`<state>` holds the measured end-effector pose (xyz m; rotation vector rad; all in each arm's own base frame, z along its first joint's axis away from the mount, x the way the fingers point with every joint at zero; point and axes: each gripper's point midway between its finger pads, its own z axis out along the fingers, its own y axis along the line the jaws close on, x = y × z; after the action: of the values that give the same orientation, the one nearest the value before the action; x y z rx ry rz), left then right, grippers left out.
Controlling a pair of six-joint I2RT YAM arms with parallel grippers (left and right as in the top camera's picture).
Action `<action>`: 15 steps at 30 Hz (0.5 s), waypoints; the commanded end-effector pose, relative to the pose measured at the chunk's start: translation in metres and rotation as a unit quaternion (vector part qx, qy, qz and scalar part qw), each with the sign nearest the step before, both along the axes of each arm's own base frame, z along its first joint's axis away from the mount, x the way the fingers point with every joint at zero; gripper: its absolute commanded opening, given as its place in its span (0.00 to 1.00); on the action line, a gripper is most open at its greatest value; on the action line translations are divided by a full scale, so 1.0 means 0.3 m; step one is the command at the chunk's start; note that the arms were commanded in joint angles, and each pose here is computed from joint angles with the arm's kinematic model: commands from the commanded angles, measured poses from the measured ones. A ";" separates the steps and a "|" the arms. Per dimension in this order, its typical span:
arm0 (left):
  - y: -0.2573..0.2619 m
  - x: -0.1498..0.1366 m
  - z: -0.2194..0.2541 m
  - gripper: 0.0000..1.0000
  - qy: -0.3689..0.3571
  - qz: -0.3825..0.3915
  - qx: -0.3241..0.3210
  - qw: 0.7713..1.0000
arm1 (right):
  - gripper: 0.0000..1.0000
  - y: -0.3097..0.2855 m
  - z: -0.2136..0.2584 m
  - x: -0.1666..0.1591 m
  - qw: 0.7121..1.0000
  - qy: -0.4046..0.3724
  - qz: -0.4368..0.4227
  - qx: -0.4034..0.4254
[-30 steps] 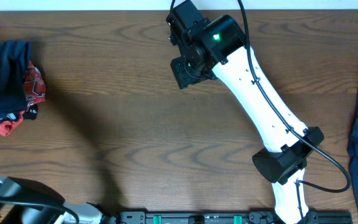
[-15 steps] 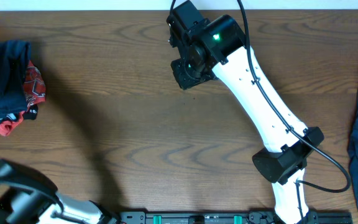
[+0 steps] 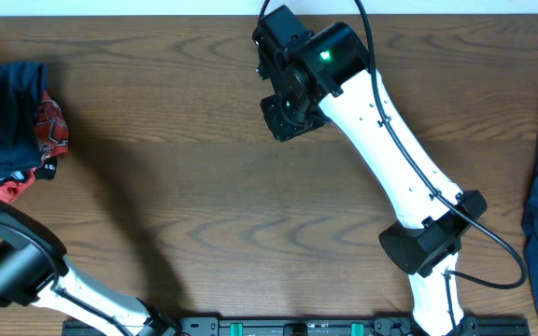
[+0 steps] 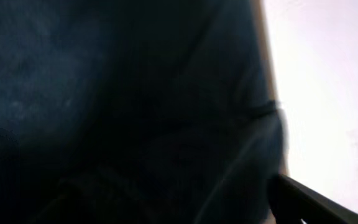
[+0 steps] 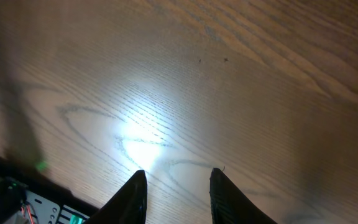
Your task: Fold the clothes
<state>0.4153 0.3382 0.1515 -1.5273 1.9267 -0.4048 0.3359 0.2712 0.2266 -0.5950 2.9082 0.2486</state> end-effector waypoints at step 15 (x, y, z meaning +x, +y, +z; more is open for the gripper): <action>-0.022 -0.017 0.086 1.00 -0.006 -0.025 0.026 0.999 | 0.31 0.002 -0.008 -0.029 1.000 0.014 0.009 -0.007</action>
<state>0.4095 0.3320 0.1281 -1.5413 2.0079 -0.4076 0.3309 0.2673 0.2253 -0.5983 2.9328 0.2329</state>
